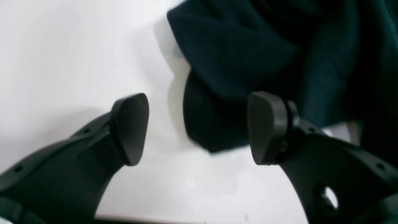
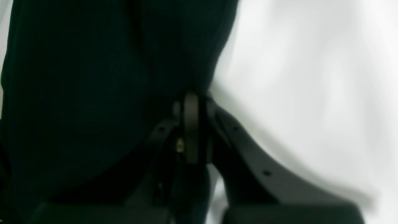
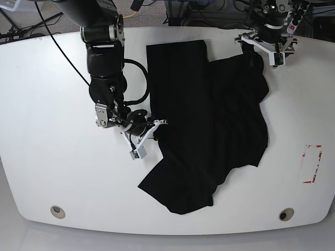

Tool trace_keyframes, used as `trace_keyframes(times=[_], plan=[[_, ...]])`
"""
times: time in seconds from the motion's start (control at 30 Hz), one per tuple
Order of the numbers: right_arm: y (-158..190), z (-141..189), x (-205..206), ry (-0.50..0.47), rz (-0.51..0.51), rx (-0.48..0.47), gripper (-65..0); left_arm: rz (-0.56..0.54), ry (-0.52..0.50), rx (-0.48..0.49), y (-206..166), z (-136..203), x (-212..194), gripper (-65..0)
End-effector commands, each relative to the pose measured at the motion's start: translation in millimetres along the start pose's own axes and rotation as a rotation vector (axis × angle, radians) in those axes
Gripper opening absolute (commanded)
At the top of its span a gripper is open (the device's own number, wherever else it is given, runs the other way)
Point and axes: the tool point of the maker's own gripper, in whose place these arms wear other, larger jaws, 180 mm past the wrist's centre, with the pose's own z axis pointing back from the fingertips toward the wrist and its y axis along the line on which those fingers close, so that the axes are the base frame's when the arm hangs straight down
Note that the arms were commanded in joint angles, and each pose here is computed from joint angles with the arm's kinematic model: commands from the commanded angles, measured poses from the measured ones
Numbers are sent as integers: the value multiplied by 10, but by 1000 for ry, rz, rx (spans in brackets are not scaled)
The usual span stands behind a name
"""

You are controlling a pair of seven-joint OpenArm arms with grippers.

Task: Fold the T-shirt properly
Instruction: 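Reach the left gripper to the shirt's opposite edge and grasp it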

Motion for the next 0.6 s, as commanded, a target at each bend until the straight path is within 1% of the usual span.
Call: trace_keyframes(times=[0.0, 0.07, 0.1, 0.23, 0.4, 0.57], plan=[[40, 54, 257, -53, 35, 6, -650, -34, -22, -59, -89, -1, 54, -189], [65, 94, 339, -77, 52, 5, -650, -50, -34, -103, -171, -21, 95, -190], [78, 114, 359, -85, 59, 5, -650, -53, -20, -115, -187, -28, 45, -190], [121, 168, 438, -114, 79, 4, -650, -47, 20, -111, -156, -53, -108, -190], [120, 169, 416, -99, 81, 3, -650, -44, 69, -100, -96, -47, -301, -190], [115, 164, 377, -92, 77, 3, -650, -67, 75, -103, -37, -65, -309, -190]])
